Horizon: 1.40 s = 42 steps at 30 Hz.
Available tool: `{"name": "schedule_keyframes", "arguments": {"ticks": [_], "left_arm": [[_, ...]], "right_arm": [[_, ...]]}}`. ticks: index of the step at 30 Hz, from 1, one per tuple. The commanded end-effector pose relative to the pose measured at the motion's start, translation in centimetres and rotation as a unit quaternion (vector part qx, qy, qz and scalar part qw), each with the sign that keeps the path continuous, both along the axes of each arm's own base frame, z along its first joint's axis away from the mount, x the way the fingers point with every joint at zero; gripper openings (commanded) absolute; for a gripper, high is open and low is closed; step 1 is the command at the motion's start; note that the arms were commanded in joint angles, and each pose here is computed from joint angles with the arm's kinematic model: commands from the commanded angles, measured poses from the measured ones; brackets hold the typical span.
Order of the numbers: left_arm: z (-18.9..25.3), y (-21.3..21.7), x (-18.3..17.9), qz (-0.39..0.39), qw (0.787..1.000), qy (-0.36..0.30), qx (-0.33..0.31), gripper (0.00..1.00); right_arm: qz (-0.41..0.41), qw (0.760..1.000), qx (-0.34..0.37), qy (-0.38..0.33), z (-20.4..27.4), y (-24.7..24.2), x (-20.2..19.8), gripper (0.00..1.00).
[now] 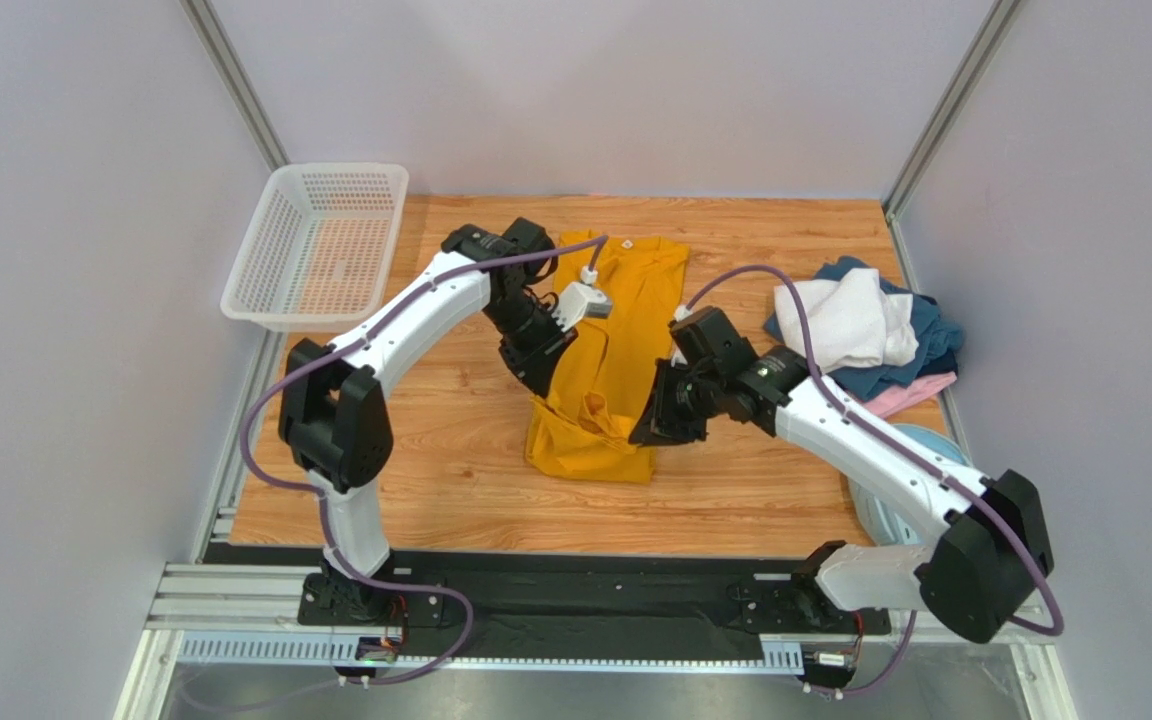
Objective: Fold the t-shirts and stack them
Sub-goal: Fold the folded rectangular tshirt in 1/3 of the way
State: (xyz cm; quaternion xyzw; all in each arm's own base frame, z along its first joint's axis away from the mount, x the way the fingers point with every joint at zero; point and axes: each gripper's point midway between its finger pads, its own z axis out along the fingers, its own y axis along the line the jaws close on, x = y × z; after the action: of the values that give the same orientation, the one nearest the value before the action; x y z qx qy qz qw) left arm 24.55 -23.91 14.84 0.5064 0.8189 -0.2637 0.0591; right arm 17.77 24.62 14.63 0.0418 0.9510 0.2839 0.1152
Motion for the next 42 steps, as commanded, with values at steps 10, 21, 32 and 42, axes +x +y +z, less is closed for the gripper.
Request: {"name": "schedule_keyframes", "arguments": {"ticks": [10, 21, 32, 42], "left_arm": [[1.6, -2.5, 8.4, 0.025, 0.998, -0.058, 0.010, 0.04], [-3.7, -1.7, 14.1, 0.063, 0.993, -0.075, 0.065, 0.03], [-5.0, -0.5, 22.2, 0.152, 0.969, -0.170, 0.094, 0.53], [5.4, 1.9, 19.4, 0.192, 0.958, -0.209, 0.045, 0.83]], "right_arm": [[0.011, 0.997, 0.041, -0.070, 2.5, 1.6, 10.7, 0.00], [-0.030, 0.998, 0.029, -0.041, -1.5, -1.6, 18.1, 0.00], [-0.025, 0.999, 0.005, 0.030, -8.5, -1.8, 22.6, 0.49], [-0.076, 0.985, -0.146, -0.056, -2.7, -8.0, 27.3, 0.69]]}}
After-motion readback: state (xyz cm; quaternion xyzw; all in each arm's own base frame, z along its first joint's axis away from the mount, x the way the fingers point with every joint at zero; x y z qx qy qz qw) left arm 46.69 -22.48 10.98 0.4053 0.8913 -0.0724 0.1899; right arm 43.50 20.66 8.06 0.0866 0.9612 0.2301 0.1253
